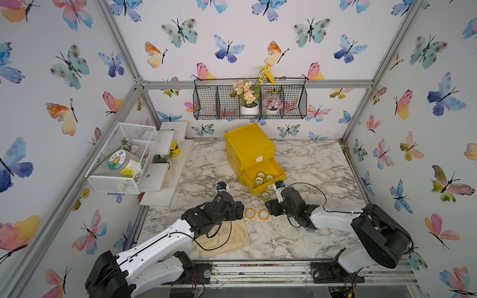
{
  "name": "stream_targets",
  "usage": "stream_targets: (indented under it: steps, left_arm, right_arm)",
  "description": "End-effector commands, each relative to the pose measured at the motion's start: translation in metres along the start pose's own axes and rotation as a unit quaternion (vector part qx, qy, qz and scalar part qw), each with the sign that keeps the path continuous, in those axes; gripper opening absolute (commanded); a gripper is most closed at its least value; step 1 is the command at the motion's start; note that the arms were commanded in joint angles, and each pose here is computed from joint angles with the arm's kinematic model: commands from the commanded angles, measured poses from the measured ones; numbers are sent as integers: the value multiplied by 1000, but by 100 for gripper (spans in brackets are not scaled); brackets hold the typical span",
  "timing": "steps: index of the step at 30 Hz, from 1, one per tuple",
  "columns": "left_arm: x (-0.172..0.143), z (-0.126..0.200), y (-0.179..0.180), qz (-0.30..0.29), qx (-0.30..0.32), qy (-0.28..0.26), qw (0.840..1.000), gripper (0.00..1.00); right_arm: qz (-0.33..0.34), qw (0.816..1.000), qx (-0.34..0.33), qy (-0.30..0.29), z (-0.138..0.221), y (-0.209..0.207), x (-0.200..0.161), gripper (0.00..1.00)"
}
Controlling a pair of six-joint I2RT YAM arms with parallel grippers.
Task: Place the transparent tape into the drawer according to color
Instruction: Pick up the tape at the center of the board.
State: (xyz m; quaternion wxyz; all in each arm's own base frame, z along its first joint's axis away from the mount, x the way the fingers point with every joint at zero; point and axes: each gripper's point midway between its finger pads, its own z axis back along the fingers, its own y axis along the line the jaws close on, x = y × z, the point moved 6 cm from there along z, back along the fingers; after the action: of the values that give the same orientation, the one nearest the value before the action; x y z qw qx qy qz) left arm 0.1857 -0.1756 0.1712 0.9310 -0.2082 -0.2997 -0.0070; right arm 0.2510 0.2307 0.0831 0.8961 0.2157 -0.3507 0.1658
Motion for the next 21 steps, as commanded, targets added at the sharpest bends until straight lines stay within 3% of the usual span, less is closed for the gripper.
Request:
stream_targets:
  steps: [1, 21]
  left_arm:
    - [3, 3, 3, 6, 12, -10, 1000, 93]
    - [-4, -4, 11, 3, 32, -1, 999, 93]
  right_arm:
    - [20, 999, -5, -34, -9, 5, 15, 65]
    - [47, 994, -94, 4, -53, -4, 2, 63]
